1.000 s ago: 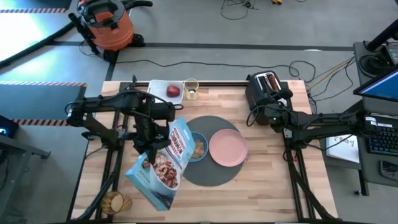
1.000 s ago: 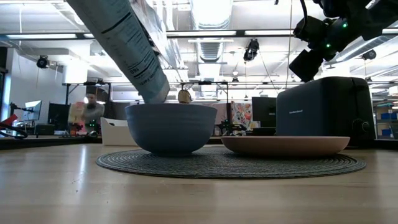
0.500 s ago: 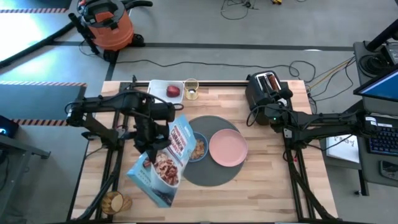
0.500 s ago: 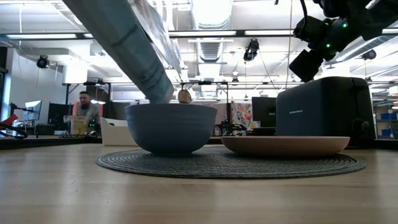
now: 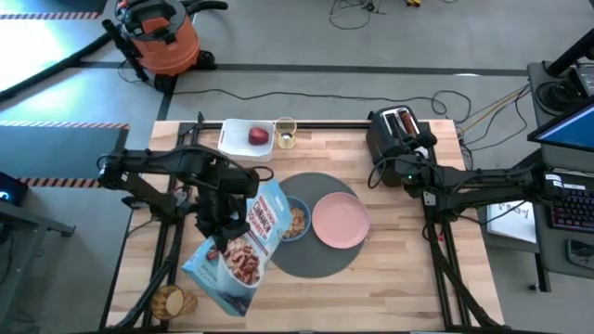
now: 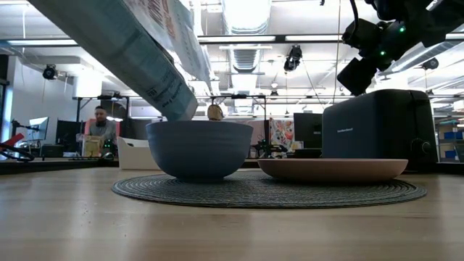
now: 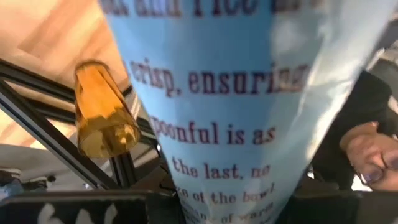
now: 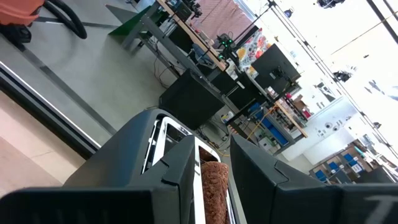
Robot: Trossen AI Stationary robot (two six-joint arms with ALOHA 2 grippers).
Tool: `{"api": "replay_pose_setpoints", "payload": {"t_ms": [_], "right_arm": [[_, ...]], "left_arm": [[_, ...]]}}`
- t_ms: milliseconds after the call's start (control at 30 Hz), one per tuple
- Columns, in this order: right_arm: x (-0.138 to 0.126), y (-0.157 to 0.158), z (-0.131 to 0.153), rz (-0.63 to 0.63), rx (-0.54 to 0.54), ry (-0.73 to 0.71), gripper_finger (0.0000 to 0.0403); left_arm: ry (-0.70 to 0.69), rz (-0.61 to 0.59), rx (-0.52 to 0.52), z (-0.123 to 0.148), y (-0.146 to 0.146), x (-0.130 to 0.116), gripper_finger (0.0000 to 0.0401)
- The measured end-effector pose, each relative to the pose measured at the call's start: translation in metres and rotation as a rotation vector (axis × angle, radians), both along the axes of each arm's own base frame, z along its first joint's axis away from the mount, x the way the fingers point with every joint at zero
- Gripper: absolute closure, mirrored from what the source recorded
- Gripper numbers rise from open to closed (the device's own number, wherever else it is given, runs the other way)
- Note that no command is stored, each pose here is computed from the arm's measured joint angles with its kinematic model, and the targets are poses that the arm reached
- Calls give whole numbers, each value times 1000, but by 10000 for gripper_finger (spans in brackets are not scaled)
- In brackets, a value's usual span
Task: Arrange a breakfast setting
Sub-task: Pour the cereal from the blue cereal box into the blue bowl on the gray mat
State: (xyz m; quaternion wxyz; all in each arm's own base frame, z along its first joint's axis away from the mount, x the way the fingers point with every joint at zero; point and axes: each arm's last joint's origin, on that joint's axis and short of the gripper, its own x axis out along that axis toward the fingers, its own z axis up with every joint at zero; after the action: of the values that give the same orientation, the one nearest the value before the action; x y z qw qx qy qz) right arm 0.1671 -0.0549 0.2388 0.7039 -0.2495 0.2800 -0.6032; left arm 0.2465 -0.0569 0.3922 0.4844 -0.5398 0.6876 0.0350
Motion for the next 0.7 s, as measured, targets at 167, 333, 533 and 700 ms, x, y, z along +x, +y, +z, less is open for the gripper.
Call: {"api": "replay_pose_setpoints", "payload": {"t_ms": [167,333,533,700], "right_arm": [[0,0,0,0,0,0,310],[0,0,0,0,0,0,310],[0,0,0,0,0,0,310],[0,0,0,0,0,0,310]], "left_arm": [[-4,1,8,0,0,0,301],[18,16,-23,0,0,0,301],[25,32,-9,1,1,-1,300],[25,26,-22,1,1,-1,300]]}}
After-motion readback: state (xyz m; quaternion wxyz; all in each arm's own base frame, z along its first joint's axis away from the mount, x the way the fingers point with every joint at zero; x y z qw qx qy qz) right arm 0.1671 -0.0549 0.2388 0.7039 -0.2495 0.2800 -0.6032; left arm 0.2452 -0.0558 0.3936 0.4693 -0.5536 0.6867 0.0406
